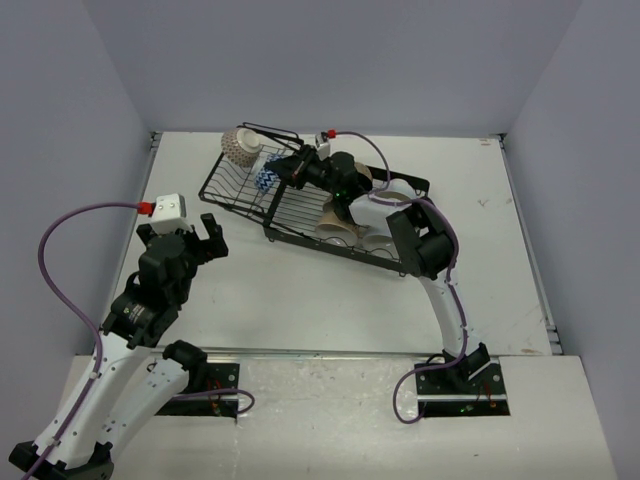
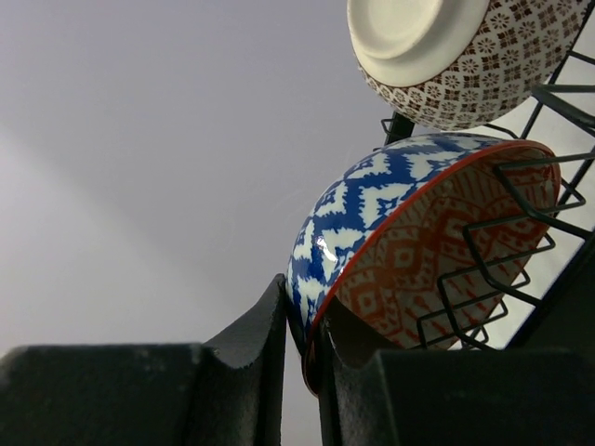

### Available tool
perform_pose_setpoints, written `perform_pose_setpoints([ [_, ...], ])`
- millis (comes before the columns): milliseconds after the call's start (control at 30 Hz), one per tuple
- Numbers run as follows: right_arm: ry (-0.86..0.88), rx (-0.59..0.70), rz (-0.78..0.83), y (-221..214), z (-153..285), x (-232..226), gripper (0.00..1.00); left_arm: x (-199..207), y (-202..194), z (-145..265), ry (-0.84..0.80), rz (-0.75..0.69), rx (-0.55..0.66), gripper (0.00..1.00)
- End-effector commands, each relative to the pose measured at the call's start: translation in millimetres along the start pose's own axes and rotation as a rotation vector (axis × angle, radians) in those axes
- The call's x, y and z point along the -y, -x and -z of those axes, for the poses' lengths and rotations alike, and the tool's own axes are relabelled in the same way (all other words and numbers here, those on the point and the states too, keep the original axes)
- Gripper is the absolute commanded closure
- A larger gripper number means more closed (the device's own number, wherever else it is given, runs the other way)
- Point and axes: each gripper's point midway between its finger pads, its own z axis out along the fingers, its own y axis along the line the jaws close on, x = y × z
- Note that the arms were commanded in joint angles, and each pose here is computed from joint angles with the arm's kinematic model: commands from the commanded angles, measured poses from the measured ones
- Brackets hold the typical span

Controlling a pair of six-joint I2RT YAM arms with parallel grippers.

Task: Unload the bowls from the dish rack

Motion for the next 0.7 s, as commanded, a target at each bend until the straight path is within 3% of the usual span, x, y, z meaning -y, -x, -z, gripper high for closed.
perform_pose_setpoints([
  [0, 0.119, -0.067, 0.094, -6.2, 0.4, -65.5, 1.0, 2.7, 5.3, -2.8, -0.014, -0.006, 0.026, 0.0],
  [433, 0.186, -0.144, 0.169, -13.6, -1.1, -97.3, 1.0, 2.5, 5.2, -2.4, -0.014, -0.006, 0.026, 0.0],
  [667, 0.306, -0.231, 0.277, -26.5, 4.4, -142.0, 1.0, -1.7, 7.2, -1.5, 0.007, -0.004, 0.03, 0.0],
])
